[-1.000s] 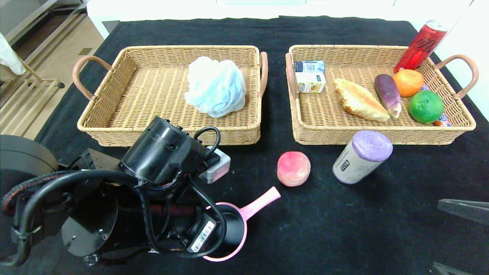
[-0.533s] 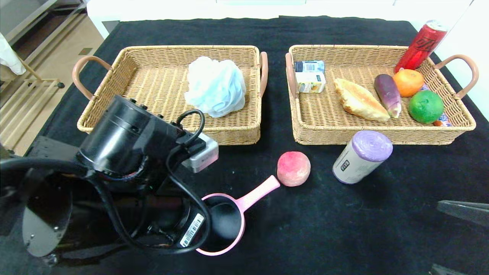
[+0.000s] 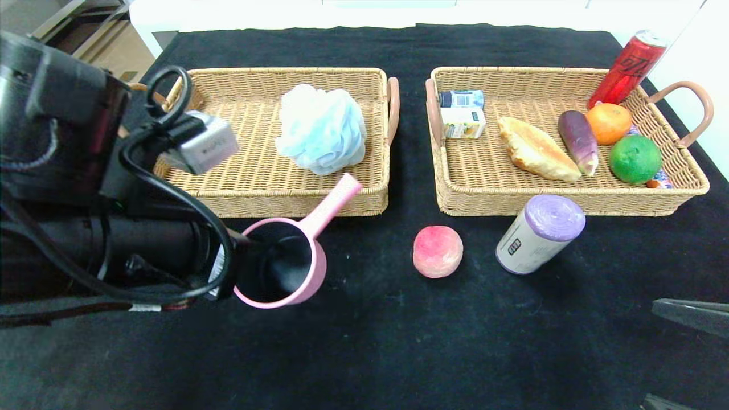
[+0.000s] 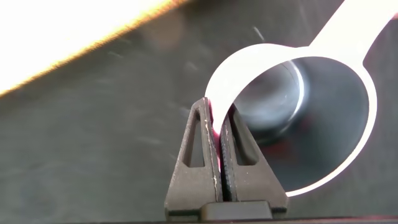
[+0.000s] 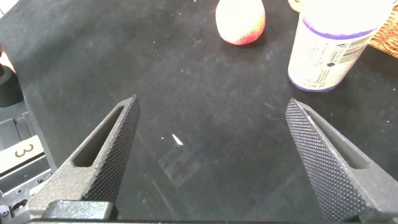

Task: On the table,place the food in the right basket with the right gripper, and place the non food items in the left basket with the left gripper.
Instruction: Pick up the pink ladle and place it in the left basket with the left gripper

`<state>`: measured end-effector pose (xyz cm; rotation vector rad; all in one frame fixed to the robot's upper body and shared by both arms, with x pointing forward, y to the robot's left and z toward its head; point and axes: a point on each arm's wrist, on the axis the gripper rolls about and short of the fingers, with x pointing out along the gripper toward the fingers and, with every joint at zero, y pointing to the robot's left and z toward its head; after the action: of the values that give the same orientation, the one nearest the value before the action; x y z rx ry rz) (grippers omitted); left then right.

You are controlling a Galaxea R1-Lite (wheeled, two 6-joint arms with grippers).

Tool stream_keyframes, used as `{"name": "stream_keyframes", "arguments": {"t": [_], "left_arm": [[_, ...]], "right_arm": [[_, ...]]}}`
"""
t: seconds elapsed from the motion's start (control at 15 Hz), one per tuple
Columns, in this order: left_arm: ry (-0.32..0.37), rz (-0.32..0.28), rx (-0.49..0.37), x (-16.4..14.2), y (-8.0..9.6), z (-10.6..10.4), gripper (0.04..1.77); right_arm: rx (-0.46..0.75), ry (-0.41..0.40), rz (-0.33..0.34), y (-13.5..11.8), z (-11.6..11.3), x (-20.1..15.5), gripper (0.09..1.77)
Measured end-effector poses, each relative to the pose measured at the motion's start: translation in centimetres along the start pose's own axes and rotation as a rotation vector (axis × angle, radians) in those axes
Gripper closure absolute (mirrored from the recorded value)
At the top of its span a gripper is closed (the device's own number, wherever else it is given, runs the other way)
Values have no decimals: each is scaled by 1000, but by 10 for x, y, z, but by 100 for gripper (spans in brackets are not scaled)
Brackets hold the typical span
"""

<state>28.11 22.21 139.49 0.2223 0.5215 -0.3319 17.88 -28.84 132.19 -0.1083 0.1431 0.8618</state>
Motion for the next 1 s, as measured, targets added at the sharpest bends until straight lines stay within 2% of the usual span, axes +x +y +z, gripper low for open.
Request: {"name": "stream_keyframes", "arguments": {"t": [0.2,0.53,0.73,1.0], "left_arm": [[-63,67,-74,-4,27,19,166],[-153,196,-164,7,71,46,166],[-194,238,-196,18,95,64,166],[-227,276,-224,45,118,82,166]], "right_arm": [[-1,-2,0,0,0,0,15],[-1,-2,-1,0,0,0,15],[0,1,0,0,0,0,15],[0,0,-2,0,0,0,15]]}}
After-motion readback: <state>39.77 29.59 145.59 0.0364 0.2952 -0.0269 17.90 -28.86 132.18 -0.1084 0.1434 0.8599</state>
